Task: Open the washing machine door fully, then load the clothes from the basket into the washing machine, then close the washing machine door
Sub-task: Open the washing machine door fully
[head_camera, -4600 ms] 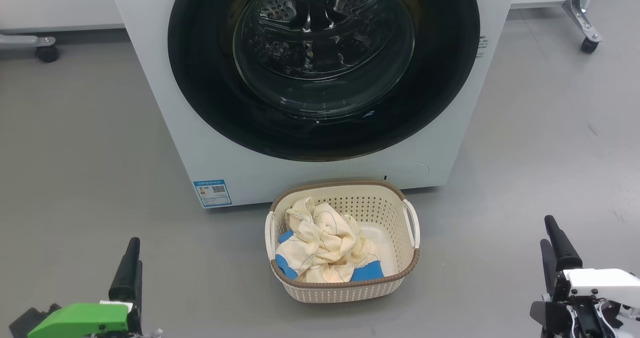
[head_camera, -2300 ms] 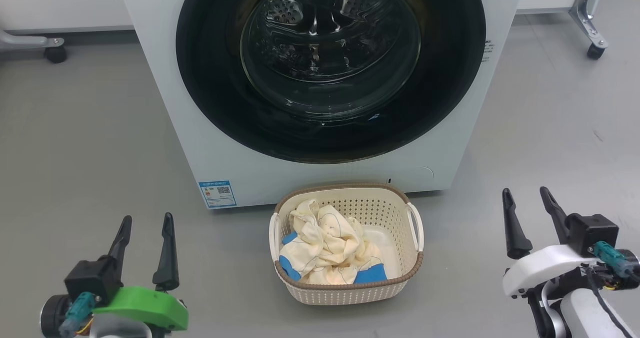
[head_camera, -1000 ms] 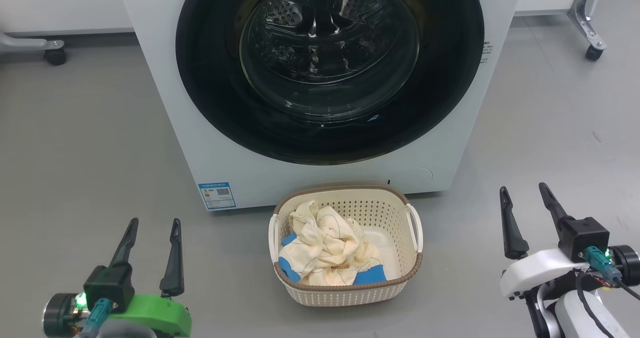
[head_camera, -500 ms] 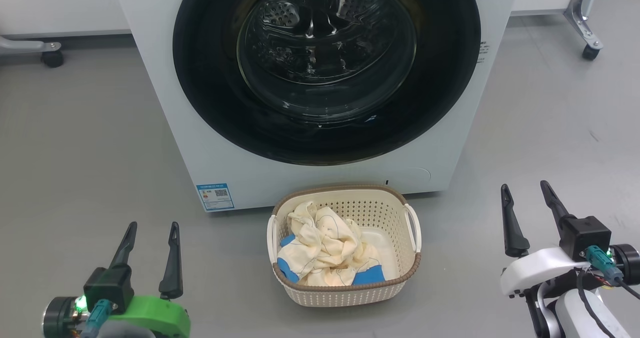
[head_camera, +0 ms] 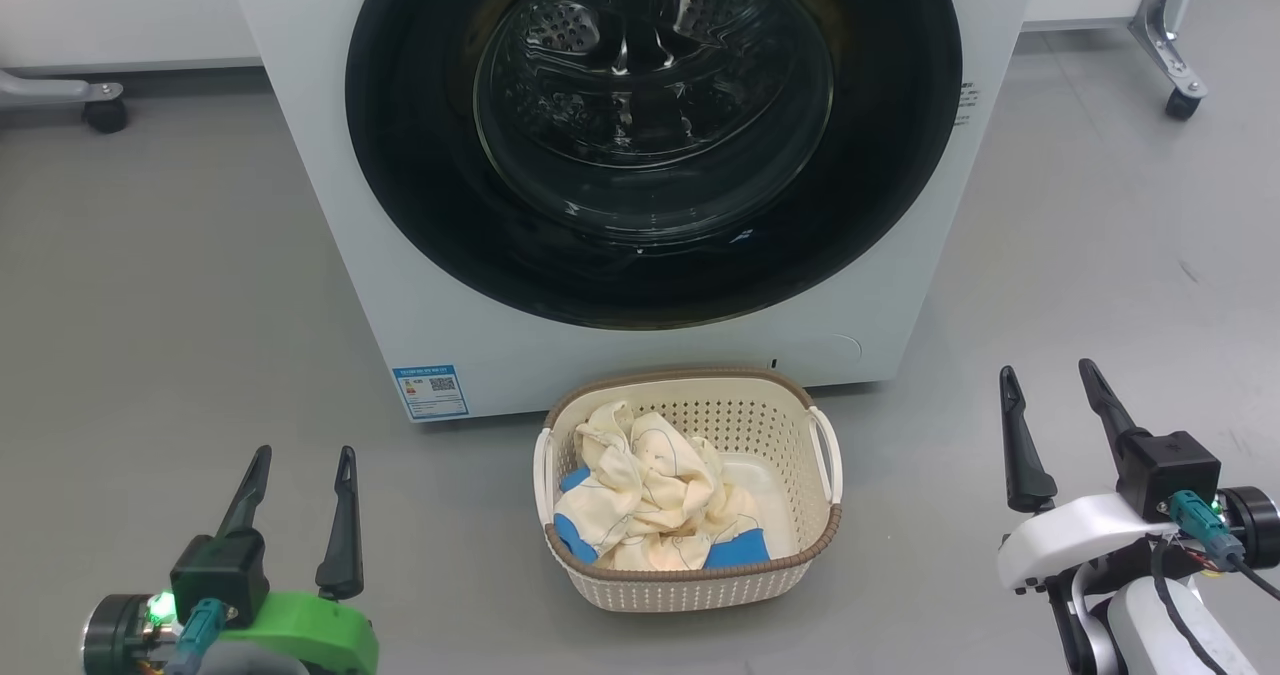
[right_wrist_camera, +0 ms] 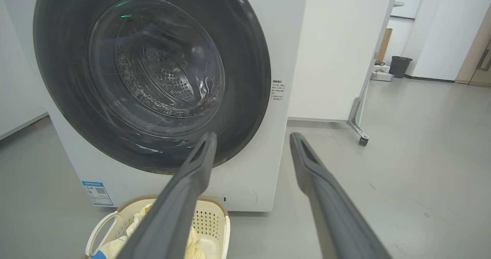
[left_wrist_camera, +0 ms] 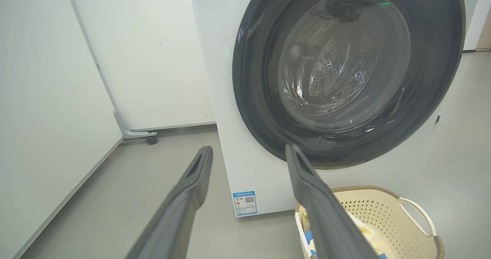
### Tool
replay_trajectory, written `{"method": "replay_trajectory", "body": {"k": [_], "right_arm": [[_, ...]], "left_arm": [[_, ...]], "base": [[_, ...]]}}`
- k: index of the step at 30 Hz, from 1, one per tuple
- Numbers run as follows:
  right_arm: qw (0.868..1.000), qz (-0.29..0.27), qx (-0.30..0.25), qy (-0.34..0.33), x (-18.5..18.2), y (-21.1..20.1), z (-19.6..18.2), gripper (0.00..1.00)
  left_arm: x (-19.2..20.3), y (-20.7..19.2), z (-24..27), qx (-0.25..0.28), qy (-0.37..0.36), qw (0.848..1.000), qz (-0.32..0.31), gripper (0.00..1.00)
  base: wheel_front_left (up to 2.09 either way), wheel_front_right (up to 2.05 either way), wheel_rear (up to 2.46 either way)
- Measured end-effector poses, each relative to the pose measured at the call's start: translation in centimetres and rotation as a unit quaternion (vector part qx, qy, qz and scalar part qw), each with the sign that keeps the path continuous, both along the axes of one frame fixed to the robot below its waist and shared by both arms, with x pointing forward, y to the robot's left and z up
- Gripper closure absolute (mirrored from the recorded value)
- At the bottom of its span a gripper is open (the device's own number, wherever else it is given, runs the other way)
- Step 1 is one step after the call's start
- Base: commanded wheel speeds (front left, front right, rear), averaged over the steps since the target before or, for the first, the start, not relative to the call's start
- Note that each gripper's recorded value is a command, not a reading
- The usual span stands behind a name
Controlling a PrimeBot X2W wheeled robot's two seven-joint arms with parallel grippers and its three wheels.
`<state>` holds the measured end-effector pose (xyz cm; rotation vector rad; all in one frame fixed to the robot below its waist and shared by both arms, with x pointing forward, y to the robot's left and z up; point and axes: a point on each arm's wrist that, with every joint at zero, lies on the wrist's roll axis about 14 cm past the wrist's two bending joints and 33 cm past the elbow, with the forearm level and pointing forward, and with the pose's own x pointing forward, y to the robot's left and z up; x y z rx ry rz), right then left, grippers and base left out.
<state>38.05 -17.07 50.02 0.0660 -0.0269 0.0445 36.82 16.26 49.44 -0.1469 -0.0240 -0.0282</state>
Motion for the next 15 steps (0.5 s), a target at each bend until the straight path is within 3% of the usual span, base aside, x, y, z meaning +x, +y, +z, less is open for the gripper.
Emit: {"method": "replay_trajectory", "body": {"k": [15], "right_arm": [[1.000,-0.004,0.004,0.001,0.04,-0.06,-0.06,0.00]], "left_arm": [[0.17,-0.03,-0.21,0.005,0.003,1.000,-0.001,0.00]], "base": [[0.39,0.43,-0.82]]}}
